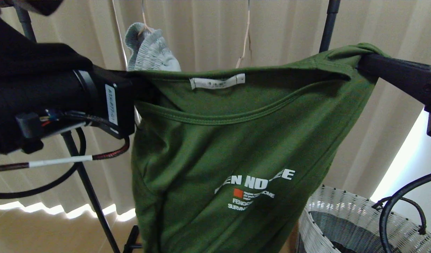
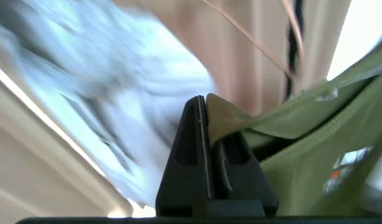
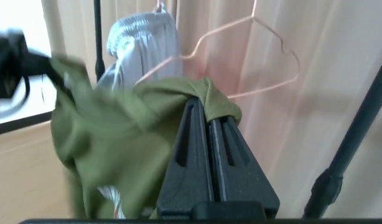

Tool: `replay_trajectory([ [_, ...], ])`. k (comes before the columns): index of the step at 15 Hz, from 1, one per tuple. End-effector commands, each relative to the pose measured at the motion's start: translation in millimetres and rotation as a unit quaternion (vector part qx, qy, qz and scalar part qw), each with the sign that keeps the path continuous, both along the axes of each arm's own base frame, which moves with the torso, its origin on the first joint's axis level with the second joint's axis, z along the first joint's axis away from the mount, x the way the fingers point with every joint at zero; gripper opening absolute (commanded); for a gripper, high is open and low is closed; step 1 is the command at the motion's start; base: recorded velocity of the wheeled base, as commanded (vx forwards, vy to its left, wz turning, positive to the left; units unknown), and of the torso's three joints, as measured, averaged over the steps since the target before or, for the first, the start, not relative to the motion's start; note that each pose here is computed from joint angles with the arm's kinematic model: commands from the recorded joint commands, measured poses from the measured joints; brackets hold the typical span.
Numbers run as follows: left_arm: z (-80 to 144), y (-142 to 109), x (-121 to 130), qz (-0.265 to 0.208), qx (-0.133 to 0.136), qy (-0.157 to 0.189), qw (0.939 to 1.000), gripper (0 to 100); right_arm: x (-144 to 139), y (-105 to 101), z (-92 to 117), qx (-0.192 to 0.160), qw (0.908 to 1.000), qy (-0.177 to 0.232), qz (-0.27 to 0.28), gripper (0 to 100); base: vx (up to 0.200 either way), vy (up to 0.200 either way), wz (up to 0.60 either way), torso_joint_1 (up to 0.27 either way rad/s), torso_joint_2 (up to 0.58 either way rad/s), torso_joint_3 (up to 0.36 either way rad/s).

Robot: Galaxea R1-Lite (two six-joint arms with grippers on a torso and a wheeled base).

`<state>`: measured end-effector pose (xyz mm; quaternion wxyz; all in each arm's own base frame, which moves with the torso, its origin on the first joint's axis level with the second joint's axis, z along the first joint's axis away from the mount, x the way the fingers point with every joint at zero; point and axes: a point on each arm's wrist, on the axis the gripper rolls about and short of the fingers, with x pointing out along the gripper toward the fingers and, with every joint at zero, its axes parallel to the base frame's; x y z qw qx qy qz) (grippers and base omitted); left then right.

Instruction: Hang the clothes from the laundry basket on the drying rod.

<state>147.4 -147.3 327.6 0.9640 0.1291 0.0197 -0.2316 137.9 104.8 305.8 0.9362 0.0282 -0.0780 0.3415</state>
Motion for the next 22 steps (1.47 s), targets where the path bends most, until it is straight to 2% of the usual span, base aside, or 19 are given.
replay_trajectory([
  [1,8,1,8,0.014,0.007,-0.003,0.9999,0,2,-1,-5,-0.003,0.9999,0.010,-0.006,0,0.000,0.000,0.00,0.000,0.00,0.000],
  [2,0,-2,11,0.020,0.028,0.017,0.9993,0,7,0,-16,-0.013,0.9994,0.029,-0.009,0,0.000,0.000,0.00,0.000,0.00,0.000],
  [3,-3,-2,11,0.020,0.037,0.026,0.9988,0,8,-1,-22,-0.018,0.9990,0.037,-0.015,0,0.000,0.000,0.00,0.000,0.00,0.000],
  [7,9,-7,15,0.017,0.022,0.013,0.9995,0,9,-2,-27,-0.015,0.9984,0.052,-0.016,0,0.000,0.000,0.00,0.000,0.00,0.000],
  [11,10,-8,16,0.015,0.019,0.013,0.9996,0,9,-2,-18,-0.005,0.9991,0.039,-0.017,0,0.000,0.000,0.00,0.000,0.00,0.000],
  [20,-10,-16,24,0.016,0.038,0.038,0.9984,0,10,-9,-16,0.000,0.9987,0.036,-0.035,0,0.000,0.000,0.00,0.000,0.00,0.000],
  [22,-14,-31,41,0.023,0.031,0.031,0.9988,0,-3,-17,-10,0.007,0.9991,0.024,-0.033,0,0.000,0.000,0.00,0.000,0.00,0.000],
])
